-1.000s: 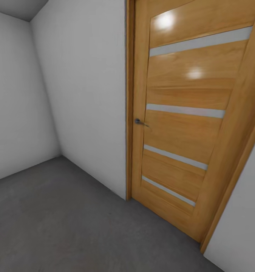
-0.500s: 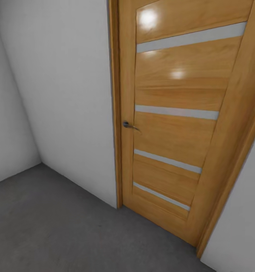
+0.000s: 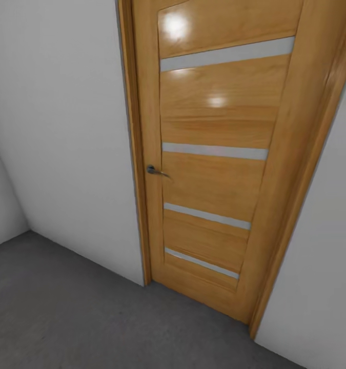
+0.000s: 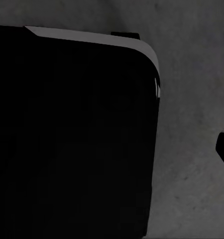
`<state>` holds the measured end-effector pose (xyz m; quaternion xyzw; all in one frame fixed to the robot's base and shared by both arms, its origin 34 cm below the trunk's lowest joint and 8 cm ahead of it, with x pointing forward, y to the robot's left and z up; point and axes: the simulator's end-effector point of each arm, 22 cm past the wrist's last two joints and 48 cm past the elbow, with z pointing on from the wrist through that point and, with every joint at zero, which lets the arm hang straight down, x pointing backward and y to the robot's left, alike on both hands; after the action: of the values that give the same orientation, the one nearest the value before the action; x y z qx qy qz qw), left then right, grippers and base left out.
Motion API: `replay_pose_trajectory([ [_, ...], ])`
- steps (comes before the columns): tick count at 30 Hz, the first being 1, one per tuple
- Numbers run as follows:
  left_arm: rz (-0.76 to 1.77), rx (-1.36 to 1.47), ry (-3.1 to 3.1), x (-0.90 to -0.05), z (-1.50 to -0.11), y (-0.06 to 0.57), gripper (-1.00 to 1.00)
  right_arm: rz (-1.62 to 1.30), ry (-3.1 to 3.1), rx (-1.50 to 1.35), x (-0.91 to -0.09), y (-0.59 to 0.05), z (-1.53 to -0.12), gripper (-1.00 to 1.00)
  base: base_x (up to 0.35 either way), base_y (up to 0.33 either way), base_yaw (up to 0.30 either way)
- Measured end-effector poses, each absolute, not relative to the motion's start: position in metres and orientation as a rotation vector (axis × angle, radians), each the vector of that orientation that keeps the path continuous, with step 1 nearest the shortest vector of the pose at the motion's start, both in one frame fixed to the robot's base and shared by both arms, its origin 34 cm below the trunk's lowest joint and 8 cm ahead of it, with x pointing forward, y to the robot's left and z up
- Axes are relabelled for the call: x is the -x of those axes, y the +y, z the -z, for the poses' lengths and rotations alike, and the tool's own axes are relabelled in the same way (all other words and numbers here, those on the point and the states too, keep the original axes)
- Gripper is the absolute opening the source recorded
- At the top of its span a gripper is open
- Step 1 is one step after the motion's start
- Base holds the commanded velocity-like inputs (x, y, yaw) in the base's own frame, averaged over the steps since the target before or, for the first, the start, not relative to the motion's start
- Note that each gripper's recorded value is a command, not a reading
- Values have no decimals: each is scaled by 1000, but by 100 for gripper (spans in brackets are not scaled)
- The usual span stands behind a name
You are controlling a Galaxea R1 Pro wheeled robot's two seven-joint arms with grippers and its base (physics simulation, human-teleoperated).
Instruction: Move the two storage containers from the living room to the garage. In the garage, place one container on the floor and stack the other container on top of it (either order is fine).
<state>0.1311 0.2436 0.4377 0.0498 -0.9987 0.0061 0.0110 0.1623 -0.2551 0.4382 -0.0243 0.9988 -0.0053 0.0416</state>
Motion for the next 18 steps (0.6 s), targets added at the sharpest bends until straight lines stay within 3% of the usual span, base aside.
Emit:
replay_pose_trajectory([
  [6,-18,-155,-3115,-131,-438,244,100,18,3057,75,-162,-256,-438,100,49,212,-108],
  [18,-20,-155,-3115,-131,-438,243,100,21,3057,78,-162,-259,-438,100,95,313,-7],
])
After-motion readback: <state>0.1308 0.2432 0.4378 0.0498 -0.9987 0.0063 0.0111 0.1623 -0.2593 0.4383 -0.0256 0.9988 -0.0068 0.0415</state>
